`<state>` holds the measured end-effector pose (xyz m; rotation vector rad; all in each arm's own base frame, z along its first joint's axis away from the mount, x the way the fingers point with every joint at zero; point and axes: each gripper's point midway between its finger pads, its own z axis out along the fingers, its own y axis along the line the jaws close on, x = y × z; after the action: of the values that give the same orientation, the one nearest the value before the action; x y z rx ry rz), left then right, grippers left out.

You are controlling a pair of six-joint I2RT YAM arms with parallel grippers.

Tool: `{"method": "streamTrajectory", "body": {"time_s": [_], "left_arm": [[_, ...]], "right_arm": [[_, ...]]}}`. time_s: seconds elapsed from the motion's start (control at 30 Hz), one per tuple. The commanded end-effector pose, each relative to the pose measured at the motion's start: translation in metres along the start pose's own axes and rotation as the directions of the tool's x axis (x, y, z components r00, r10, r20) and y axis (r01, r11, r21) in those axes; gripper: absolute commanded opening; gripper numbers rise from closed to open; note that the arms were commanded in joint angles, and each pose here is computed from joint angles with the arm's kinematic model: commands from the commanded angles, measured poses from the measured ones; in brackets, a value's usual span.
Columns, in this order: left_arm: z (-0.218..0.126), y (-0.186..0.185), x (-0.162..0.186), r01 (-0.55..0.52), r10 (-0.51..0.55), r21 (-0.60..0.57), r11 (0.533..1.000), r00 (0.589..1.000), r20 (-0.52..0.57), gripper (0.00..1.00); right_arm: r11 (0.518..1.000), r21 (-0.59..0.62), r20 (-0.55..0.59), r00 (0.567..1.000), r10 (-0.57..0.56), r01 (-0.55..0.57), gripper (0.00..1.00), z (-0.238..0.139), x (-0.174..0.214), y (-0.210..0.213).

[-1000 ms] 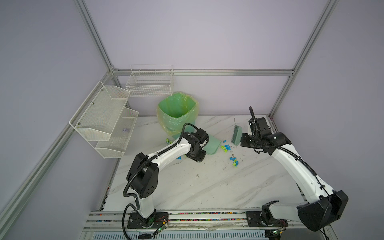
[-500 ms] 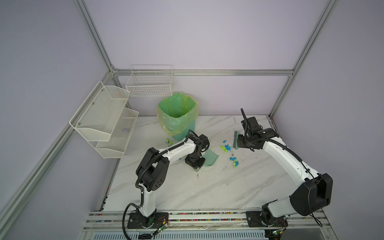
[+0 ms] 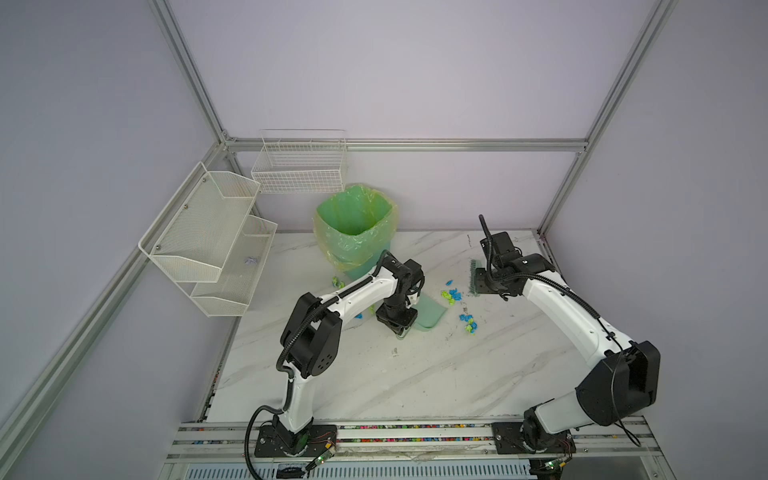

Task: Sweep away the paper scraps from the table
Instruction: 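Lower the brush toward the scraps with the right gripper while the left holds the dustpan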

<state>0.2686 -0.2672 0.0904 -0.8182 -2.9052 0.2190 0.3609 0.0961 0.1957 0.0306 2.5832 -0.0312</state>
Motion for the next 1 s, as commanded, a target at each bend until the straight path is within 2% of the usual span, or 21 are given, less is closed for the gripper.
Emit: {"method": "streamTrajectory", "body": {"time_s": [0.0, 0.53, 0.7, 0.8, 0.97], "left_arm": [[-0.023, -0.011, -0.015, -0.023, 0.021, 0.027, 0.999, 0.998, 0.059, 0.0], [-0.016, -0.015, -0.031, -0.021, 0.019, 0.044, 0.999, 0.999, 0.045, 0.0], [-0.009, -0.012, -0.033, -0.017, 0.015, 0.047, 0.999, 0.999, 0.029, 0.0], [-0.009, -0.012, -0.036, -0.013, 0.011, 0.061, 0.998, 0.999, 0.033, 0.0], [-0.007, -0.011, -0.039, -0.009, 0.006, 0.077, 0.997, 0.999, 0.041, 0.0]], "right_arm": [[1.0, 0.009, 0.042, 0.999, -0.012, 0.012, 0.0, -0.003, -0.014, -0.001], [0.993, 0.045, 0.035, 0.993, -0.109, 0.107, 0.0, 0.014, -0.024, 0.0], [0.994, 0.037, 0.014, 0.994, -0.104, 0.104, 0.0, 0.024, -0.024, 0.005], [0.993, -0.003, 0.015, 0.993, -0.116, 0.117, 0.0, 0.026, -0.024, 0.012], [0.979, -0.144, 0.011, 0.989, -0.146, 0.146, 0.0, 0.022, -0.013, 0.035]]}}
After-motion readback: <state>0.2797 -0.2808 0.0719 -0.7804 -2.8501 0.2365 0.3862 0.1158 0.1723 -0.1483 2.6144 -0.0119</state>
